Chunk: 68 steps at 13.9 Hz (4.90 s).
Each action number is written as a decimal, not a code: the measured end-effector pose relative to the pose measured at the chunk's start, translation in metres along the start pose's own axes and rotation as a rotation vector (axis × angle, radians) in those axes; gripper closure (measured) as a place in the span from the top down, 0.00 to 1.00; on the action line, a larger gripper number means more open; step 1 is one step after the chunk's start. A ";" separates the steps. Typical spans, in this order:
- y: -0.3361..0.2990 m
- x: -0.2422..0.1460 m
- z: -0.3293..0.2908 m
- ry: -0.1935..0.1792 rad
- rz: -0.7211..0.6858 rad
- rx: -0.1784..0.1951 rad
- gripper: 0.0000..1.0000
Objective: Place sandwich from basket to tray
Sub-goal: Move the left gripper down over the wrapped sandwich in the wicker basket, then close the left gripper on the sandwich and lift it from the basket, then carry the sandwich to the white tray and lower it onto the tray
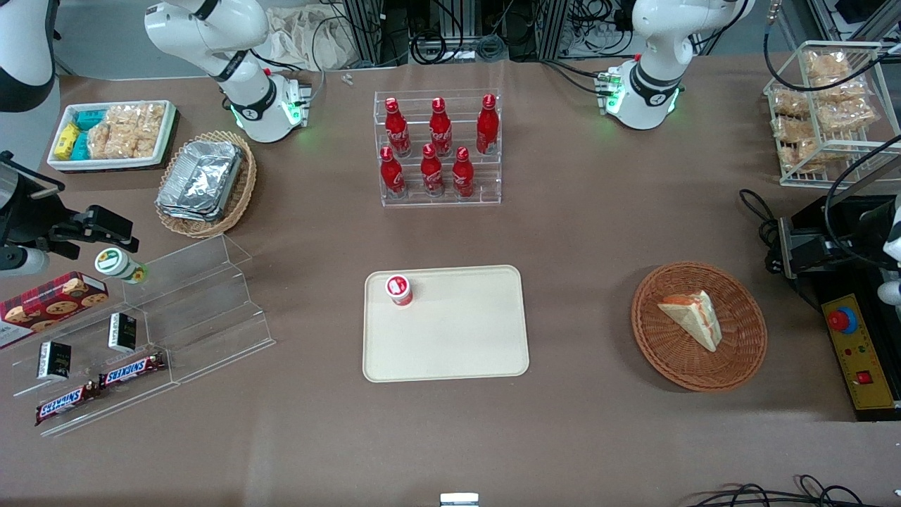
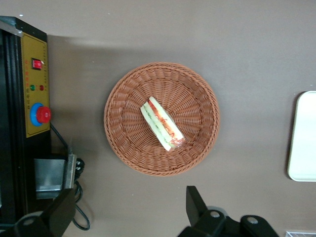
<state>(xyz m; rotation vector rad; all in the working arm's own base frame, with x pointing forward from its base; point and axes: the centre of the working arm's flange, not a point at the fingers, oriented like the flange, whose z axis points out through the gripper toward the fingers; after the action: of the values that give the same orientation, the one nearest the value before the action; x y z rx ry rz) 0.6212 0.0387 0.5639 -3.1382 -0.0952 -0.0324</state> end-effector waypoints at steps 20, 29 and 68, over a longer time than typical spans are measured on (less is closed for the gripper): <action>0.039 0.001 0.217 -0.123 -0.217 -0.010 1.00; 0.046 0.001 0.298 -0.146 -0.437 -0.016 0.98; 0.432 -0.049 0.240 -0.100 0.067 -0.087 0.15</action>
<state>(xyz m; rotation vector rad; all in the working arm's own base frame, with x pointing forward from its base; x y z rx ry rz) 0.6037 -0.3946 0.3227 -3.2269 0.0113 0.1233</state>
